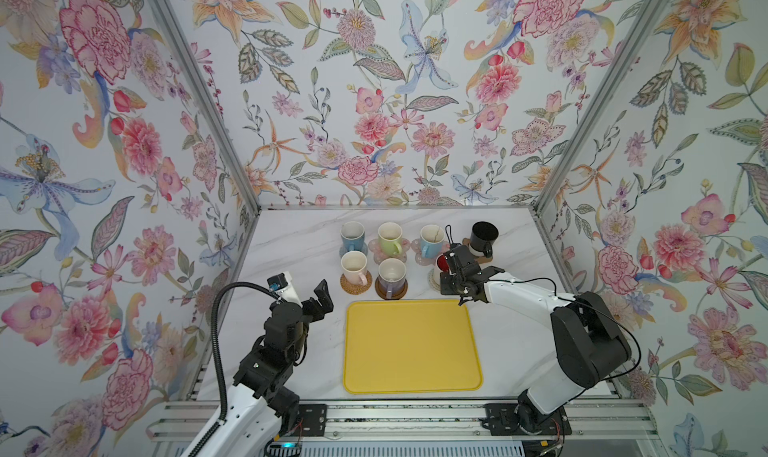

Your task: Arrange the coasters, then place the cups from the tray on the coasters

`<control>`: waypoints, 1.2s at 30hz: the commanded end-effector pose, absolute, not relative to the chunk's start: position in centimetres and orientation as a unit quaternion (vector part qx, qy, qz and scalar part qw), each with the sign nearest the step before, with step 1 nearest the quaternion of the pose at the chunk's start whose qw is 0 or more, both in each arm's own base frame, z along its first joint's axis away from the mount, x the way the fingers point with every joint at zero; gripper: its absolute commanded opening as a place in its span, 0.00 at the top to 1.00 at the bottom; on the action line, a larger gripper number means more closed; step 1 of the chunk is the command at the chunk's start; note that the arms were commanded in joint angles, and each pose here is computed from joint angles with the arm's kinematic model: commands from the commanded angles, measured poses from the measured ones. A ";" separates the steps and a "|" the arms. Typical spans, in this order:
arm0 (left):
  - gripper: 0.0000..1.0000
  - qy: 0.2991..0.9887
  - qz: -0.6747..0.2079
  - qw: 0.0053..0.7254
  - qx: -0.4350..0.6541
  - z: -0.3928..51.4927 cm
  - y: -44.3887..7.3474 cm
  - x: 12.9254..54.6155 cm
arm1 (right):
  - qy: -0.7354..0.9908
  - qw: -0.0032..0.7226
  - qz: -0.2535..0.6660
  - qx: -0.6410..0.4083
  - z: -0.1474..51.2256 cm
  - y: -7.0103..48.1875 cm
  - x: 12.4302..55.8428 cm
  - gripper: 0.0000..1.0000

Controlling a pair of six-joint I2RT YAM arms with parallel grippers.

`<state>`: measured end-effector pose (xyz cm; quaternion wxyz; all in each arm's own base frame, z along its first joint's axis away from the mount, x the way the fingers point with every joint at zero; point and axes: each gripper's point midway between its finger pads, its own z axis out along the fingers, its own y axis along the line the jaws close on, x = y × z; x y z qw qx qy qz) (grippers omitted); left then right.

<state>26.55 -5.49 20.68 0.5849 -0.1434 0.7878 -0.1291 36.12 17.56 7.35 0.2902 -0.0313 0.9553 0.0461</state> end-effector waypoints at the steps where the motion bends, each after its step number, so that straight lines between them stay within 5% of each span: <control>1: 0.01 0.787 -0.120 0.586 -0.153 20.9 -4.8 26.4 | 0.949 0.308 0.057 -0.024 7.9 18.3 36.8 0.88; 10: 0.01 0.785 -0.119 0.588 -0.154 21.1 -4.7 26.3 | 0.945 0.319 0.059 -0.039 9.3 19.6 36.1 0.56; 23: 0.01 0.780 -0.105 0.596 -0.161 21.5 -3.9 26.0 | 0.893 0.445 0.052 0.025 19.8 14.2 34.2 0.01; 29: 0.01 0.774 -0.080 0.604 -0.172 20.9 -3.0 26.0 | 0.839 0.536 -0.036 0.088 22.3 5.4 30.9 0.01; 36: 0.01 0.728 0.005 0.650 -0.219 20.4 0.7 25.5 | 0.807 0.568 -0.065 0.145 18.9 -1.2 28.6 0.01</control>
